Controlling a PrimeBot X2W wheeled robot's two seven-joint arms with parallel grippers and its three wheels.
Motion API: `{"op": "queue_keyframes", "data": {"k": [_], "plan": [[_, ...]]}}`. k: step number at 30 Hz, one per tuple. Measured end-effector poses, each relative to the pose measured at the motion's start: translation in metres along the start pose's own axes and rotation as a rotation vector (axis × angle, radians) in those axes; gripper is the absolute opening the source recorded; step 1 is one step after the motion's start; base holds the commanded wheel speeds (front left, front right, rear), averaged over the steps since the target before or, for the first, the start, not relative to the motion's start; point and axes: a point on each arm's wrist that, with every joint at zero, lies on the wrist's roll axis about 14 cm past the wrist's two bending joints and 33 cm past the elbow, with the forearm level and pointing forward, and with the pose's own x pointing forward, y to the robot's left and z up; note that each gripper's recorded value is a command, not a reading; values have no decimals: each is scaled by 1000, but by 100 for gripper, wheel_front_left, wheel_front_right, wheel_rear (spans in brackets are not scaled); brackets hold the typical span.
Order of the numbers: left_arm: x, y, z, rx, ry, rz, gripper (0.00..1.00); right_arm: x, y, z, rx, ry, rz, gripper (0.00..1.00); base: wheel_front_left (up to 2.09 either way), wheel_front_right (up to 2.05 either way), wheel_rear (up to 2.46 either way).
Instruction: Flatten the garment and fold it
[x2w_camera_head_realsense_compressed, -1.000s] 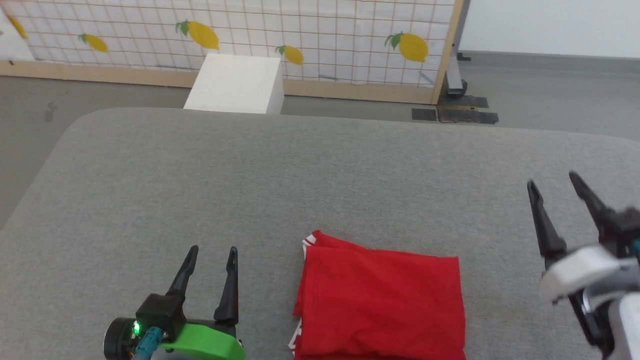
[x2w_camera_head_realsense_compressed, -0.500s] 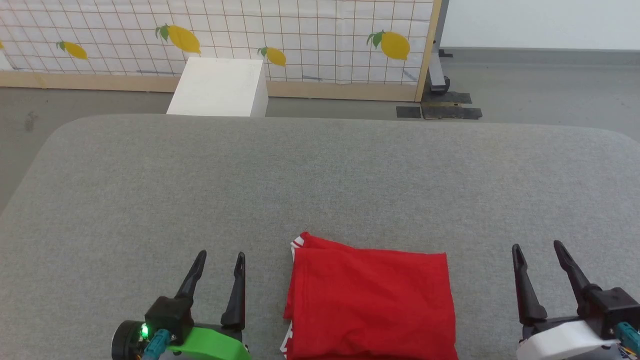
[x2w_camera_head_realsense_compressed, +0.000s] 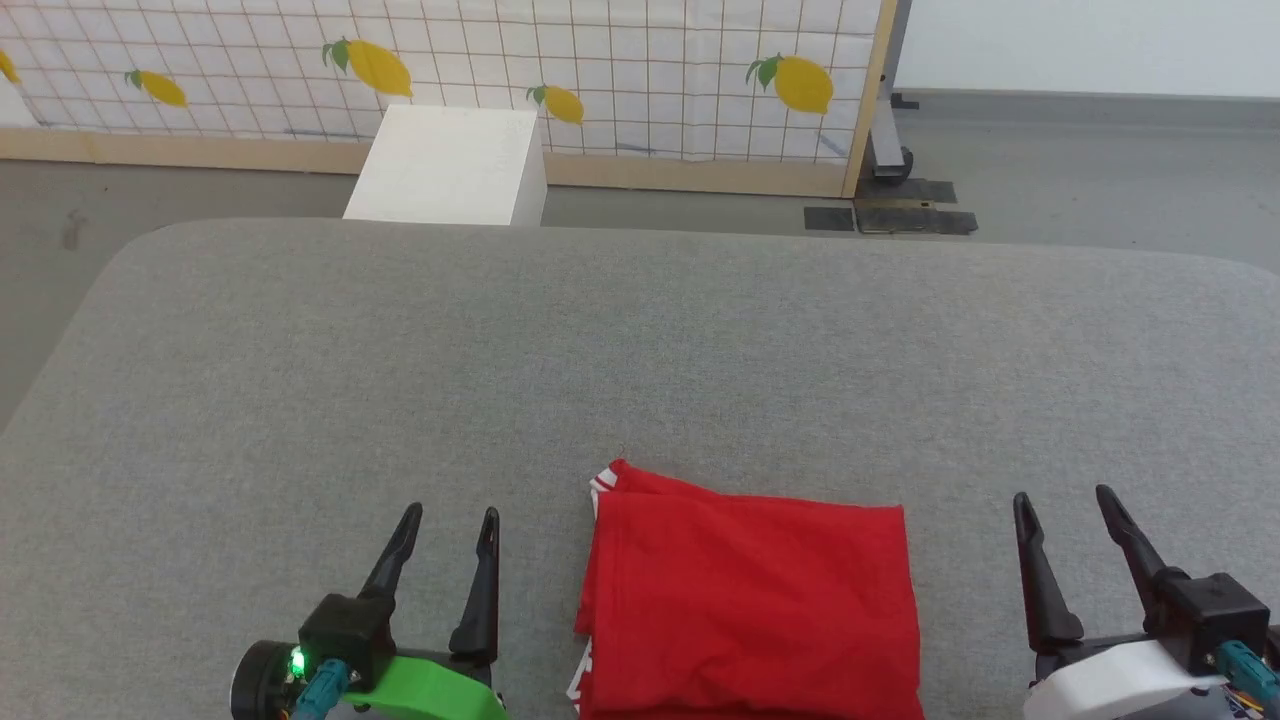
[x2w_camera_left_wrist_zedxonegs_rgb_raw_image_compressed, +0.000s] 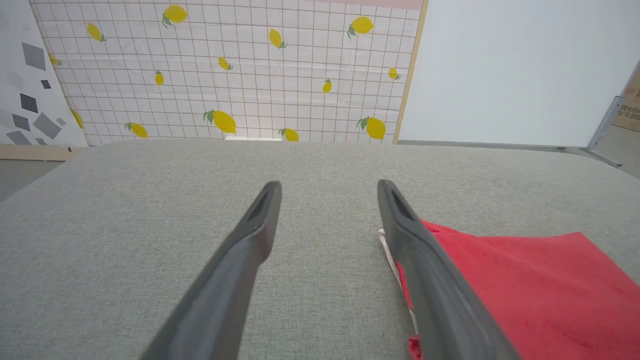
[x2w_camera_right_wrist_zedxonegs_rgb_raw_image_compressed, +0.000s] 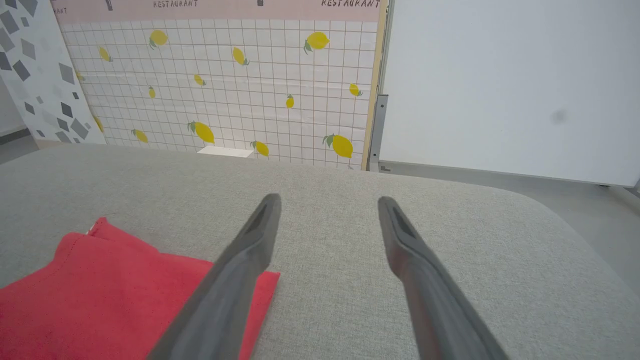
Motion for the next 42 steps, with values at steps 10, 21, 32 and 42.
{"op": "queue_keyframes", "data": {"k": [10,21,32,42], "plan": [[0,2,-11,-1,37,8,100,-2,26,-58,189,394,124,100,0,0,0],[2,11,-21,3,72,39,100,-14,74,-129,453,924,277,100,0,0,0],[-5,26,-25,11,89,90,100,2,117,-143,424,986,387,0,0,0,0],[-1,9,-22,4,75,39,100,19,96,-129,90,814,405,0,0,0,0]]}}
